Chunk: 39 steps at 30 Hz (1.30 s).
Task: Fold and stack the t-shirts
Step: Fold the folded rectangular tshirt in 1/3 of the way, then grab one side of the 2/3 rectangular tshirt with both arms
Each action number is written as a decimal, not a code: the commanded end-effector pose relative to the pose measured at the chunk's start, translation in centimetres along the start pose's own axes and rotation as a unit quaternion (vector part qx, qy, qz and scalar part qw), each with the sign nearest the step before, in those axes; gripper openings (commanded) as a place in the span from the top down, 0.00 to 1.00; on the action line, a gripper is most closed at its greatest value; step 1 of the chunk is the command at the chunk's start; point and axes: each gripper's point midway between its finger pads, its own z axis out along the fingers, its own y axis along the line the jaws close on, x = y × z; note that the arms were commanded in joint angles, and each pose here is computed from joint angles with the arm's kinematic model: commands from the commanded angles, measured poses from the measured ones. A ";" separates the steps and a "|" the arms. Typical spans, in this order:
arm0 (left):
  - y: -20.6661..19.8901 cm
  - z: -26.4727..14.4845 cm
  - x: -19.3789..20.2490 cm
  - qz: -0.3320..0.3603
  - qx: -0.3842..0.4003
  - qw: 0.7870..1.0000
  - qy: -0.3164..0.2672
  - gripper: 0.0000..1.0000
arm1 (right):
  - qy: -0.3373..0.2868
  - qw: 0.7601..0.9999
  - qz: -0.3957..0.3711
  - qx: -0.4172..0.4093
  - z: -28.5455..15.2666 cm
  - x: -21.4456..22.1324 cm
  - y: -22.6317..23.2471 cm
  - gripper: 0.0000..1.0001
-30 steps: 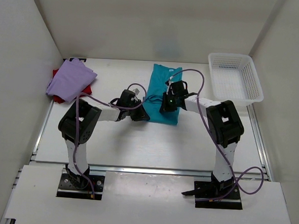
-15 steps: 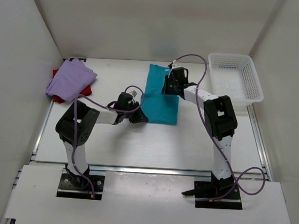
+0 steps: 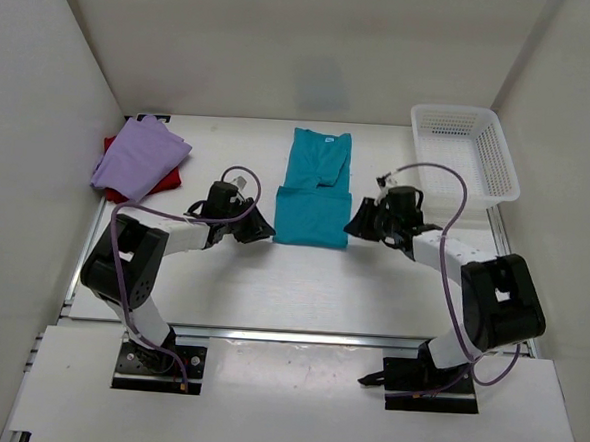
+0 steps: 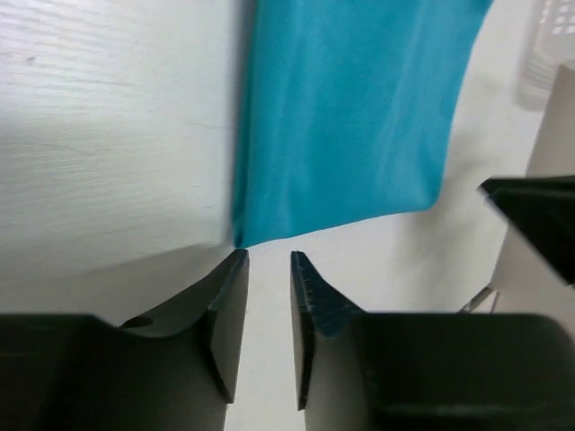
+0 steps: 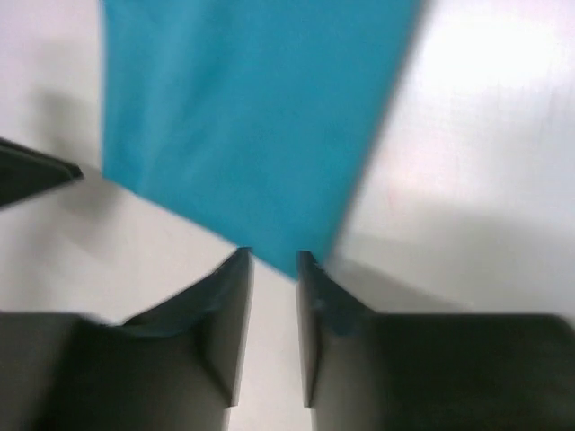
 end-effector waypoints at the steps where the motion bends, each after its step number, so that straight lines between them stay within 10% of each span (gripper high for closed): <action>1: 0.4 -0.6 0.0 0.002 -0.010 1.000 -0.004 0.59 | 0.001 0.999 0.035 -0.036 -0.7 2.1 -0.3 0.68; 6: 1.7 0.4 0.2 -0.017 -0.019 1.000 0.000 0.35 | 0.023 0.997 0.060 -0.047 -0.3 5.2 -1.3 0.53; 23: 1.2 3.4 0.6 -0.009 -0.025 1.000 0.002 0.78 | 0.028 0.989 0.127 -0.068 2.4 4.5 -3.0 0.89; 26: 1.3 3.4 0.9 -0.018 -0.028 0.999 0.003 1.00 | 0.030 0.990 0.120 -0.070 2.2 4.7 -2.8 0.99; 39: 6.3 -6.2 10.8 0.029 -0.065 0.991 0.117 1.00 | 0.098 0.990 0.085 -0.048 -4.9 16.3 1.1 0.99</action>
